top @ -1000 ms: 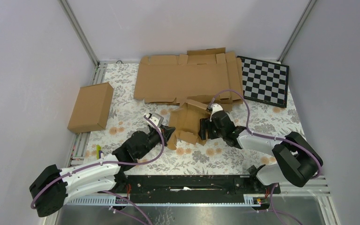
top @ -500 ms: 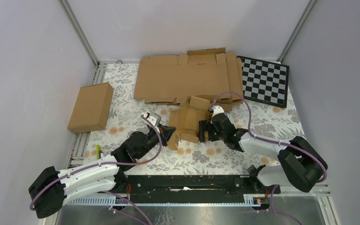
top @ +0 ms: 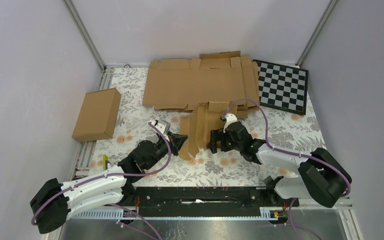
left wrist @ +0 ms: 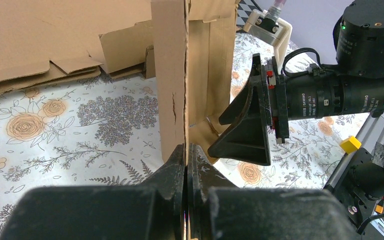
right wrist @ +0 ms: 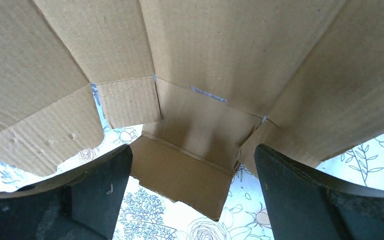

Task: Fold the paper box

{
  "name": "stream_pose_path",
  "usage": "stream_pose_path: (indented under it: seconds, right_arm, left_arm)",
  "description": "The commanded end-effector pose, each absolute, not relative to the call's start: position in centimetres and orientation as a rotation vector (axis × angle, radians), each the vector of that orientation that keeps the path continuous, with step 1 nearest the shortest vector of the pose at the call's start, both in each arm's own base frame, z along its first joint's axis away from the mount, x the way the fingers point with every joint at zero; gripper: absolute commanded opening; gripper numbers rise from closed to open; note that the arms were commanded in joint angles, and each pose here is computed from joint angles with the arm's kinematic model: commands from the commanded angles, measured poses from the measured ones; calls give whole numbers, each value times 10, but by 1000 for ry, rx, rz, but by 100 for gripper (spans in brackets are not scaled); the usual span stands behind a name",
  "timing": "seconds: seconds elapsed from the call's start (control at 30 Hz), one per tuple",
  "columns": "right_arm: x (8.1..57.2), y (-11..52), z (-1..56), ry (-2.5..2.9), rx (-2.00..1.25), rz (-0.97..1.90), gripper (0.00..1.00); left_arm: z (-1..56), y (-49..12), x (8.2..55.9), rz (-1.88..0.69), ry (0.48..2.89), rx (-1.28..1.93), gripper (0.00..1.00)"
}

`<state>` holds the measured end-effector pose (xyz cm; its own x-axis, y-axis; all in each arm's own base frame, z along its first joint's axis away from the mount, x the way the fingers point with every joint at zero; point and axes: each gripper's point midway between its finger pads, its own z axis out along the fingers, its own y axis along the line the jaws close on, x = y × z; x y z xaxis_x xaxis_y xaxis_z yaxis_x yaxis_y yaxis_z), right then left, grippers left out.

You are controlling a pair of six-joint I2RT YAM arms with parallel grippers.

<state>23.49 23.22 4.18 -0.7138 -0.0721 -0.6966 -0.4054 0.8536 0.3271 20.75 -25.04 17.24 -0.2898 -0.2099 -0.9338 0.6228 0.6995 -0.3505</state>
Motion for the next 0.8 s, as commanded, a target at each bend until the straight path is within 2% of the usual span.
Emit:
stream_pose_path:
  seconds: [0.0,0.33,0.77]
  right_arm:
    - [248,234,56,2244,-368,566,100]
    - [262,192,60,2241,-202,349,100]
    - [281,172,52,2276,-173,292,100]
  left_arm:
    - [191,-252,207,-885,1607,318,0]
    - [191,-251,212,-838,1622,340,0]
    - [190,-253,214,-828,1626,342,0]
